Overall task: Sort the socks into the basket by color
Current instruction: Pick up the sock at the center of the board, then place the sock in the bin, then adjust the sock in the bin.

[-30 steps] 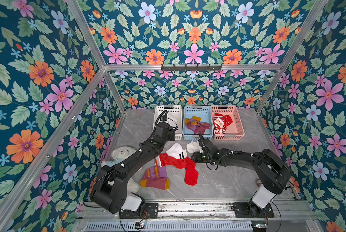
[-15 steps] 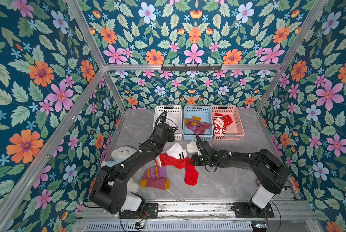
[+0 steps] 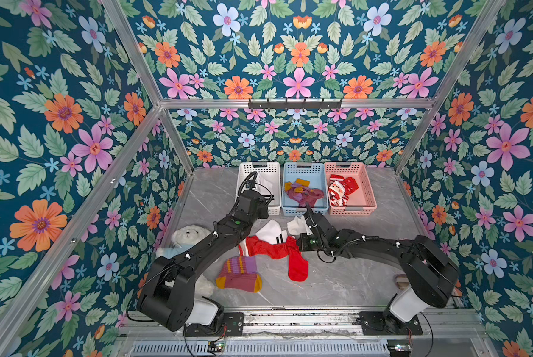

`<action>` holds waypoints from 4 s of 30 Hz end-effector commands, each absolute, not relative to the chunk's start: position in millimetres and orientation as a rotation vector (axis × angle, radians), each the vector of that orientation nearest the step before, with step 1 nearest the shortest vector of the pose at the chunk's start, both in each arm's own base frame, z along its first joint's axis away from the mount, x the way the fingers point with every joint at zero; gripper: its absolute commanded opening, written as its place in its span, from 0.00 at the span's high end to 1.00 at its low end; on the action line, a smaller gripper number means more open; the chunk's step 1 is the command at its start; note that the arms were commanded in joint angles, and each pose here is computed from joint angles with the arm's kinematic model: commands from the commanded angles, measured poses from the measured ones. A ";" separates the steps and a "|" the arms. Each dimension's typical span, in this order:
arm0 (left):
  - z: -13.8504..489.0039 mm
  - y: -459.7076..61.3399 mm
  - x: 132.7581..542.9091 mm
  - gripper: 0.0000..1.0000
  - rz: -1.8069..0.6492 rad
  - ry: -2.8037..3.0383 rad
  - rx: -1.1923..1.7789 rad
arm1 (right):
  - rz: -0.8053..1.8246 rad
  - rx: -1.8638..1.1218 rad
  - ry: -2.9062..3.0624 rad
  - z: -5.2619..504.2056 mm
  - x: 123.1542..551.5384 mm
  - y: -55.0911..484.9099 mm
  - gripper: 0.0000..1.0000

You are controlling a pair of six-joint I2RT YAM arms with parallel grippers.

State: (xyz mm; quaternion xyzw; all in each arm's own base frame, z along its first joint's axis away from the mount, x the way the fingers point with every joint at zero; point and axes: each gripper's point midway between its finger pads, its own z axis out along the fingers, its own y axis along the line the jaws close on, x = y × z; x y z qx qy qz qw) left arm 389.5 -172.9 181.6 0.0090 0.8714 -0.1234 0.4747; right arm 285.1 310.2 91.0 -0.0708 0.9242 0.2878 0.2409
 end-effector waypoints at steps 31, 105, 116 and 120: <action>189.3 -163.0 380.2 0.62 -0.298 2.108 -0.017 | 0.346 0.082 2.030 318.7 403.1 80.4 1.00; 166.4 -153.1 368.0 0.61 -0.262 2.164 -0.039 | 0.378 0.088 2.227 204.0 562.0 111.0 0.56; 169.5 -157.2 368.1 0.62 -0.296 2.160 -0.040 | 0.458 0.097 2.334 151.3 549.3 120.5 0.91; 169.8 -156.1 366.8 0.62 -0.293 2.162 -0.043 | 0.483 0.141 2.393 123.4 555.9 116.5 0.95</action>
